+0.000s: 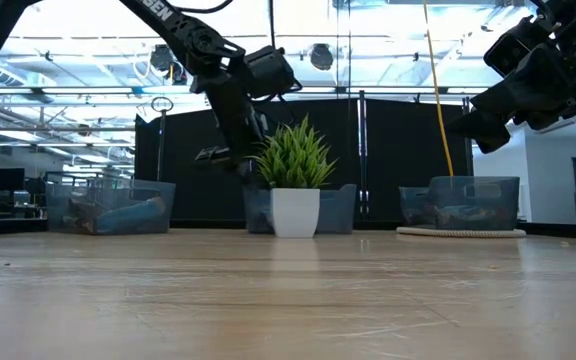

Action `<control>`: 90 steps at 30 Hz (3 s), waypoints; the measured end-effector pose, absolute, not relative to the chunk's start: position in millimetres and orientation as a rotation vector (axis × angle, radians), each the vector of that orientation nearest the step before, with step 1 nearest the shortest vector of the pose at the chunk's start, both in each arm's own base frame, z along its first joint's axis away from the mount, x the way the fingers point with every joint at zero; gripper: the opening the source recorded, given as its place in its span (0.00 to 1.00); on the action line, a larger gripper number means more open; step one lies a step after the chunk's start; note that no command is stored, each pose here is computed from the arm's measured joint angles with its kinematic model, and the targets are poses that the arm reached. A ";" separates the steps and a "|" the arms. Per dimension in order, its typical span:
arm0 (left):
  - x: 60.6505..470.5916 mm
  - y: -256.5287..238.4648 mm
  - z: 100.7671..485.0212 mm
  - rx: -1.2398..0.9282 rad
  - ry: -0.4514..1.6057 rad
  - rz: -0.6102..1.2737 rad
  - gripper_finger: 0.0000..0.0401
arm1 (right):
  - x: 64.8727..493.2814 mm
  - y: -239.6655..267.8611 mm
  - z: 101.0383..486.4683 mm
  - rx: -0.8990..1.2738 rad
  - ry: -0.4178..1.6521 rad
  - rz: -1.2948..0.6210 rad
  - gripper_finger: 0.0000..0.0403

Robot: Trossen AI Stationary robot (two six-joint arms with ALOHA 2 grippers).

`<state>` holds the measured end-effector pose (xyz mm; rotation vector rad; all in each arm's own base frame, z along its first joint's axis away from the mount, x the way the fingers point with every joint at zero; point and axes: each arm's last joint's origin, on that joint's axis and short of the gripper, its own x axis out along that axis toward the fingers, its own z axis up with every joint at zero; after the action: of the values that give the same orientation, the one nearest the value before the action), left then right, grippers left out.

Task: Pick and place Granola Bars by type
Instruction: Return to Home Position

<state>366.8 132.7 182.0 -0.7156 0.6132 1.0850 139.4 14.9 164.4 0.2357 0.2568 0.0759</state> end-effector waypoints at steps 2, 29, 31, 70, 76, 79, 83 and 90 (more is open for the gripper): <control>366.1 132.9 183.8 -0.719 0.609 1.083 0.35 | 139.4 15.0 164.4 0.236 0.257 0.076 0.59; 326.3 123.4 364.9 -0.513 0.289 0.638 0.52 | 139.4 14.9 164.4 0.236 0.256 0.076 0.59; 315.8 116.9 381.5 -0.488 0.251 0.567 0.51 | 139.4 15.0 164.4 0.236 0.257 0.076 0.59; 257.4 8.5 442.9 -0.103 0.197 -0.452 0.38 | 126.0 13.5 163.5 0.243 0.075 0.100 0.59; 257.6 -2.1 439.6 -0.045 0.219 -0.454 0.41 | 121.6 13.0 170.5 0.246 0.008 0.108 0.59; 257.7 -5.9 439.9 -0.028 0.214 -0.467 0.43 | 119.3 12.8 174.3 0.248 -0.029 0.112 0.59; 257.7 -6.8 440.4 -0.038 0.212 -0.469 0.45 | 115.6 12.4 179.0 0.251 -0.077 0.118 0.59; 227.6 -0.2 448.8 -0.050 0.204 -0.347 0.43 | 109.6 11.7 186.2 0.254 -0.154 0.128 0.59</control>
<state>227.6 -0.2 448.8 -0.0496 0.2044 -0.3474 109.6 11.7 186.2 0.2543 -0.1542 0.1277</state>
